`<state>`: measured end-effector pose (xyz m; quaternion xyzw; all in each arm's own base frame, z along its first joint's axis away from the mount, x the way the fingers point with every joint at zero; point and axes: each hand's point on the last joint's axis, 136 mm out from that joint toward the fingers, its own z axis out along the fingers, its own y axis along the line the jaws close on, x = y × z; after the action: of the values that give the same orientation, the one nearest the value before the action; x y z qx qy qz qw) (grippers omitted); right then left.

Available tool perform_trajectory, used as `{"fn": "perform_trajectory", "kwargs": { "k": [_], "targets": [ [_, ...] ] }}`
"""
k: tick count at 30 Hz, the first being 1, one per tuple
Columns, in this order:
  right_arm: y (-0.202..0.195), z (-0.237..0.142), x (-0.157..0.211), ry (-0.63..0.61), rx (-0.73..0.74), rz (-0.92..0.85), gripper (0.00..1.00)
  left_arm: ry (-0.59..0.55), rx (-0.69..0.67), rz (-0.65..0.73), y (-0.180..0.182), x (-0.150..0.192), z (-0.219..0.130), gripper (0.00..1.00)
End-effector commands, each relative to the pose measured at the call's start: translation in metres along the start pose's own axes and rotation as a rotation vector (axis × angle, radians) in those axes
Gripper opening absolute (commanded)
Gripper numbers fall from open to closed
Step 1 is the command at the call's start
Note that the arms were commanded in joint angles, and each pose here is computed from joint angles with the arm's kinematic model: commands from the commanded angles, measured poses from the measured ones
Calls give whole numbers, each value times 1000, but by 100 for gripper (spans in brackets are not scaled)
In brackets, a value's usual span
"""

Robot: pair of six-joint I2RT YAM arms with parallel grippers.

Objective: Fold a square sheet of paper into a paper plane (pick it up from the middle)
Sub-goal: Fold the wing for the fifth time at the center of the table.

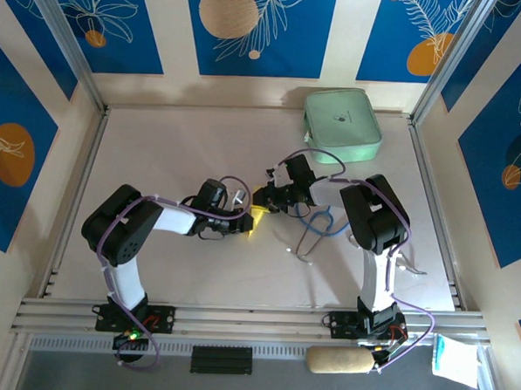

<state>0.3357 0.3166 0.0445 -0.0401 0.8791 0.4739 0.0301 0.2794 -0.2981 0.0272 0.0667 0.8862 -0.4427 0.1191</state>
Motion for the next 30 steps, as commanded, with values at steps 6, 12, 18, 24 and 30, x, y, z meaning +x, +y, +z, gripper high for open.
{"fn": "perform_trajectory", "kwargs": {
  "k": [6, 12, 18, 24, 30],
  "targets": [
    [15, -11, 2, 4, -19, -33, 23, 63, -94, -85, 32, 23, 5, 5],
    [17, -35, 2, -61, -32, -58, 23, 66, -99, -104, 35, 25, 5, 2],
    [8, -33, 8, -44, -31, -41, 23, 65, -95, -108, 35, 25, 6, 0],
    [5, -20, 7, -12, -24, -41, 23, 64, -93, -109, 35, 25, 6, 0],
    [6, -6, 4, 19, -16, -47, 23, 66, -89, -104, 34, 25, 6, 2]
  ]
}}
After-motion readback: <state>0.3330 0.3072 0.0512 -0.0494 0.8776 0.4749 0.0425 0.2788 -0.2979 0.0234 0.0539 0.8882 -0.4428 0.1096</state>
